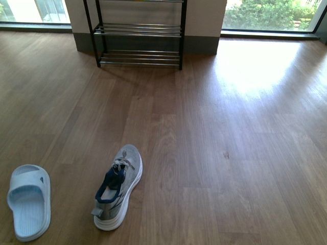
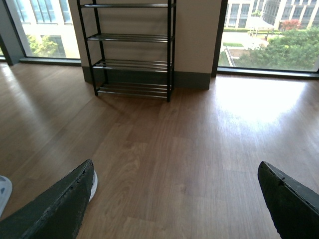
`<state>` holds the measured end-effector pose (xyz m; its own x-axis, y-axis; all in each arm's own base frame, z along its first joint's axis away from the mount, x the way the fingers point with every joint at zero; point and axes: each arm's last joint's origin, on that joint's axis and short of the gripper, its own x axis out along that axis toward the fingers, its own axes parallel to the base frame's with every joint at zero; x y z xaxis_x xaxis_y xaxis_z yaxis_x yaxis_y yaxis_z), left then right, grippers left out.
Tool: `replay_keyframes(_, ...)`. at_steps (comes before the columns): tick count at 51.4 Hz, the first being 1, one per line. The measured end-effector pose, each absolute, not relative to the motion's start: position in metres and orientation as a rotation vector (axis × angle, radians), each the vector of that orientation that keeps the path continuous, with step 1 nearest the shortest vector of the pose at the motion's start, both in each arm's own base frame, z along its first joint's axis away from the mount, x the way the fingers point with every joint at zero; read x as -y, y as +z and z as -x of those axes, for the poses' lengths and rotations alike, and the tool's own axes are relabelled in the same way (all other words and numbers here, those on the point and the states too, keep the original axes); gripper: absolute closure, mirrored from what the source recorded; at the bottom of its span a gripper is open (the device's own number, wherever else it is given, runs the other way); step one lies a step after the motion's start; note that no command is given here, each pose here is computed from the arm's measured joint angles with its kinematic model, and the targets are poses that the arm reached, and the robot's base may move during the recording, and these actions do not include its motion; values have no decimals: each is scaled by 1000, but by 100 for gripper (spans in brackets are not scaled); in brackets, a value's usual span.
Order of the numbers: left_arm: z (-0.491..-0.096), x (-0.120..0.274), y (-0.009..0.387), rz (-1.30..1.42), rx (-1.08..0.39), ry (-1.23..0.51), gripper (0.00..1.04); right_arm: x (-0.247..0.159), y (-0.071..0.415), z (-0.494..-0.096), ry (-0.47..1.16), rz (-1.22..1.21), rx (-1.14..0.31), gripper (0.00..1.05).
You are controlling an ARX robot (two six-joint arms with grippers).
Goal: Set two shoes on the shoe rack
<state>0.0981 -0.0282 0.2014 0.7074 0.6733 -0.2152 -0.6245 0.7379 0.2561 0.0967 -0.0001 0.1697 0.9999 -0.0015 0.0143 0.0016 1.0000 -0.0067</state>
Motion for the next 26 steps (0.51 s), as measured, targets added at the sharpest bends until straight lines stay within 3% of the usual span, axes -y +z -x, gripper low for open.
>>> replay_keyframes(26,-98,28,201,-172,-307,723,103,0,170,-97,-4,7,15,9)
